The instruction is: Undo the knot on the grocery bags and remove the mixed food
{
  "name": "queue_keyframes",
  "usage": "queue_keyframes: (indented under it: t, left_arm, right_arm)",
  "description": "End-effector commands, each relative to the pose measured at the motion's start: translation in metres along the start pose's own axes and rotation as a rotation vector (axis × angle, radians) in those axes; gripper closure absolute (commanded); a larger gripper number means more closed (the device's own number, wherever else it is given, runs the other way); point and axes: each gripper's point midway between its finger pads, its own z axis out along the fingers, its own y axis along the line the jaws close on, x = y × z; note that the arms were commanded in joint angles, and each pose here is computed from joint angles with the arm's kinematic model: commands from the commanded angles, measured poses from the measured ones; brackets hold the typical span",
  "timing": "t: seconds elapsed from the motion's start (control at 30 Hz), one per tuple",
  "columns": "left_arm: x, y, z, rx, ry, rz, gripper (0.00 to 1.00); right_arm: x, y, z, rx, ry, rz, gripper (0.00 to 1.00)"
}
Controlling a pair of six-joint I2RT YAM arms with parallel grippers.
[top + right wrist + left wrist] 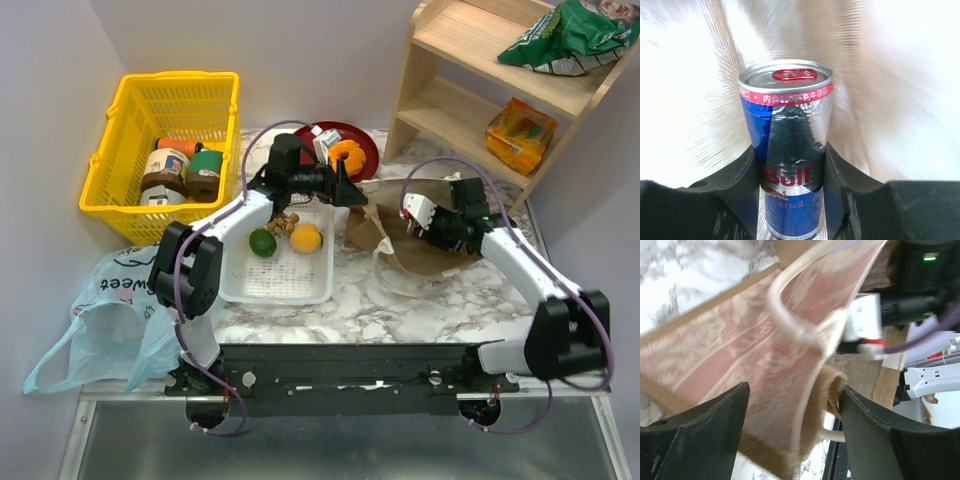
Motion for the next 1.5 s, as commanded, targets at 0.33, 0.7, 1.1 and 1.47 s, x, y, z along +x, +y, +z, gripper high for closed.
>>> queue_keyframes:
  t: [0.33,0.7,1.1,1.47]
  left_arm:
    - [-0.042,-0.114,-0.050,0.252,0.023,0.344,0.01]
    - [-0.077,-0.186,-0.053,0.109,-0.273,0.772,0.01]
    - [-0.095,-0.210,-0.039,0.142,-0.346,0.677,0.01]
    - [-0.092,-0.224,-0.024,0.313,-0.312,0.600,0.35]
  right_arm:
    - [-0.136,0.051,-0.193,-0.034,-0.668,-0.032,0.83]
    - [-0.234,-0.034,-0.294,0.183,-0.985,0.124,0.80]
    - [-0.270,-0.013,-0.284,-0.068,-1.053,0.178,0.79]
    - [-0.280,-0.004,-0.276,-0.101,-1.053,0.164,0.77]
